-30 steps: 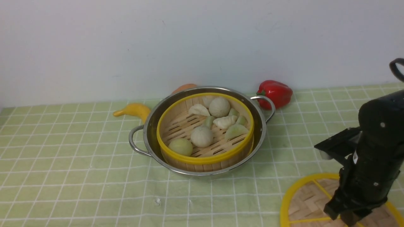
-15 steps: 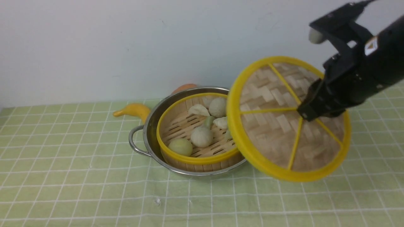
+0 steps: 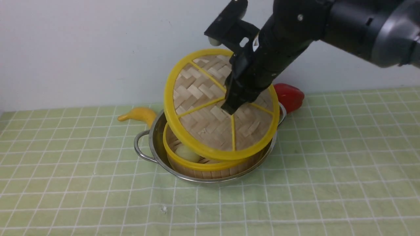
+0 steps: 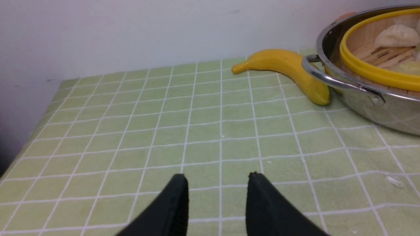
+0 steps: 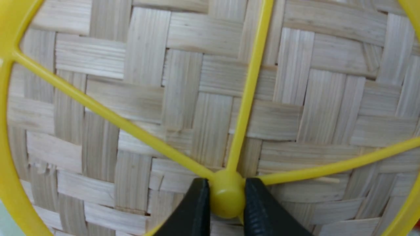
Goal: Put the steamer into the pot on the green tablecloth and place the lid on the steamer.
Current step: 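Place the bamboo steamer lid onto the steamer basket in the pot with the right gripper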
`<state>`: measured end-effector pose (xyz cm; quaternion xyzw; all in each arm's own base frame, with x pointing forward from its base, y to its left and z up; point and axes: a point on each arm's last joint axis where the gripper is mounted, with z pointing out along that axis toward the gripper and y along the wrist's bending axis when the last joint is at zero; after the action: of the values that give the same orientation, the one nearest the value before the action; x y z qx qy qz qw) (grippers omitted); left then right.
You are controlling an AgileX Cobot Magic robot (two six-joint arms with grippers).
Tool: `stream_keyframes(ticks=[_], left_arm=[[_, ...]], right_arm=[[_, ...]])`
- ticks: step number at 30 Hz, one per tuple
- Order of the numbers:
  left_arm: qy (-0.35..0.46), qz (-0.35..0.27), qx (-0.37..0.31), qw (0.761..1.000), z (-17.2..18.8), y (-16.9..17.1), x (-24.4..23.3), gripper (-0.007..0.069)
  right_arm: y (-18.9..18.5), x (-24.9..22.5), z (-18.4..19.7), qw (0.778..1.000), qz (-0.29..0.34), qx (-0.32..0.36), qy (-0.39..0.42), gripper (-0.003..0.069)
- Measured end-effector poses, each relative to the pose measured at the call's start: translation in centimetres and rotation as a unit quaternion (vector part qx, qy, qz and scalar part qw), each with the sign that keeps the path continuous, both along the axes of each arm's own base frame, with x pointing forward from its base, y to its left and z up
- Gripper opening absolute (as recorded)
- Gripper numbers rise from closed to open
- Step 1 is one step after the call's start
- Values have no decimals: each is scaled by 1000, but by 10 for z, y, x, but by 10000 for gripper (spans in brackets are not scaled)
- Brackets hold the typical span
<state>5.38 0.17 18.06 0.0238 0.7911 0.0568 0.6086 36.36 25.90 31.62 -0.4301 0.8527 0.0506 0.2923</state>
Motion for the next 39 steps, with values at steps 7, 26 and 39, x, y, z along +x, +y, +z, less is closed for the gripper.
stream_keyframes(ticks=[7,26,39], left_arm=[[0,0,0,1000,0,0,0,243],[0,0,0,1000,0,0,0,243],[0,0,0,1000,0,0,0,243]], right_arm=[[13,18,-25,1000,0,-6,4,146],[21,28,-47,1000,11,-7,4,146],[26,31,-51,1000,29,7,-7,146]])
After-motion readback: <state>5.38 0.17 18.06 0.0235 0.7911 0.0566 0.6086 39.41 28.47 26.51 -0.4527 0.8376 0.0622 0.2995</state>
